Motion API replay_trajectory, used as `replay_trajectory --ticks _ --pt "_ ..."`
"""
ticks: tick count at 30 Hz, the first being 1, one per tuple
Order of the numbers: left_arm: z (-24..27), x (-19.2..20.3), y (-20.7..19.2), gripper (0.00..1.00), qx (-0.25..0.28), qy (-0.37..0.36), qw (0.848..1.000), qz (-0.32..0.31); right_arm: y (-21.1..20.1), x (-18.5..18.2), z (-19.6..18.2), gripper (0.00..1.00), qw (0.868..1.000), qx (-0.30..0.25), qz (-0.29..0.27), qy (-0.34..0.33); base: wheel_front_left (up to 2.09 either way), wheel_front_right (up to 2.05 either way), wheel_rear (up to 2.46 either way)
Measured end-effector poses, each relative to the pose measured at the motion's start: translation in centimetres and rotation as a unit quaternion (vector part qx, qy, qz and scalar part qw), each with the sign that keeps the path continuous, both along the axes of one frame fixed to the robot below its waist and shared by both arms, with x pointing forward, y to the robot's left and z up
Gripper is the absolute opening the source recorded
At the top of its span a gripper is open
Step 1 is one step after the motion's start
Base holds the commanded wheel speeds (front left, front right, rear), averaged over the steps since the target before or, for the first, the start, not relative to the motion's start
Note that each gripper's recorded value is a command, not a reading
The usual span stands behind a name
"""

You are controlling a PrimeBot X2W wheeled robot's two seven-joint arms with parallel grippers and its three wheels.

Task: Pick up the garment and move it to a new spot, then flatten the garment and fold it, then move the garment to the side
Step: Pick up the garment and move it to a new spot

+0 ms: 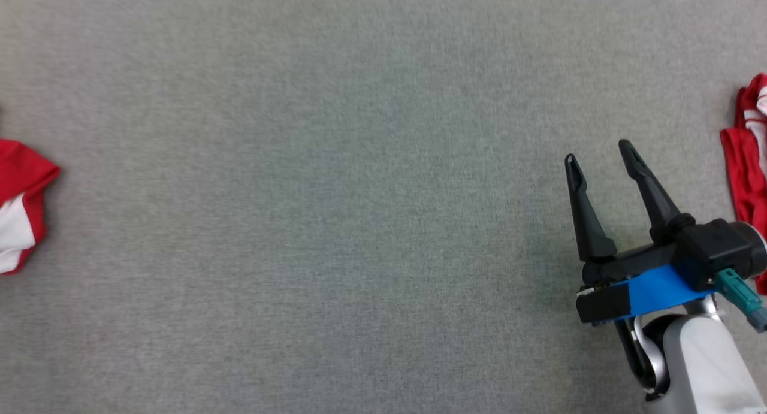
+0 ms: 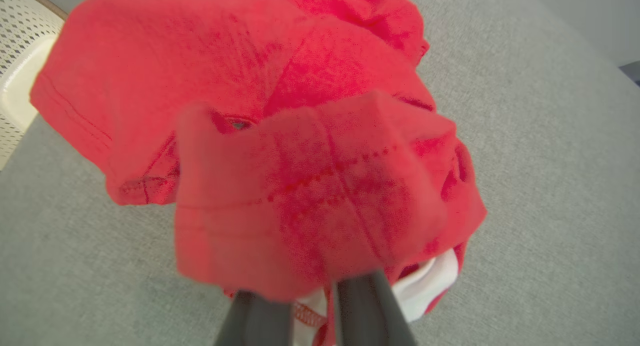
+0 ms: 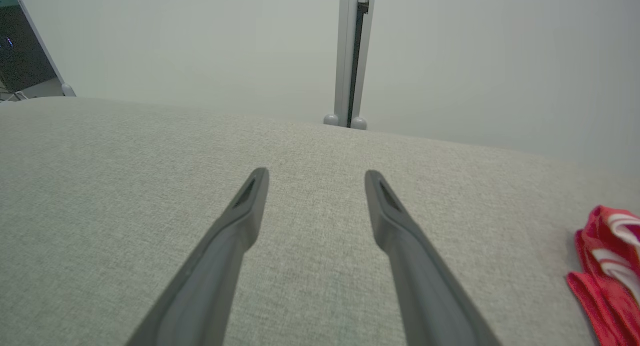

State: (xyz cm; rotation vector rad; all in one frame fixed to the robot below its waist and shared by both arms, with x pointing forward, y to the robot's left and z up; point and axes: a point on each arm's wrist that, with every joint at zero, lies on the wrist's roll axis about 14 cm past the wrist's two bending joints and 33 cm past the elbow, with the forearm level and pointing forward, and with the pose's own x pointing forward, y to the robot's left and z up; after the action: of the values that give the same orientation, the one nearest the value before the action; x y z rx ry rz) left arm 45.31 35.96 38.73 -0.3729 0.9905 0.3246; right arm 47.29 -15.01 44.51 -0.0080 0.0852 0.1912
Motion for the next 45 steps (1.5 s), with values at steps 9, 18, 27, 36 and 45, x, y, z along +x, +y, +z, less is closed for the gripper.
replay_trajectory --ticks 9,18,27,36,45 --pt "13.1 1.7 1.5 0.00 0.101 -0.171 0.978 -0.059 1.9 -1.8 4.1 1.00 0.999 0.026 0.018 -0.042 0.00 0.00 0.00" --pt "26.3 3.4 -7.0 0.00 0.130 -0.341 0.912 -0.188 1.7 -4.5 7.1 1.00 0.996 0.041 0.011 -0.073 0.00 0.00 0.00" --pt "31.1 3.1 -22.2 0.00 0.040 -0.423 0.838 -0.342 -1.2 -6.9 8.5 1.00 0.995 0.039 -0.031 -0.091 0.00 0.00 0.00" --pt "22.6 1.7 -35.1 0.00 -0.111 -0.336 0.816 -0.457 -4.4 -8.6 8.0 1.00 0.993 0.033 -0.078 -0.082 0.00 0.00 0.00" --pt "10.0 -0.7 -39.9 0.36 -0.159 -0.214 0.843 -0.468 -6.3 -9.6 6.8 1.00 0.991 0.032 -0.109 -0.066 0.00 0.00 0.00"
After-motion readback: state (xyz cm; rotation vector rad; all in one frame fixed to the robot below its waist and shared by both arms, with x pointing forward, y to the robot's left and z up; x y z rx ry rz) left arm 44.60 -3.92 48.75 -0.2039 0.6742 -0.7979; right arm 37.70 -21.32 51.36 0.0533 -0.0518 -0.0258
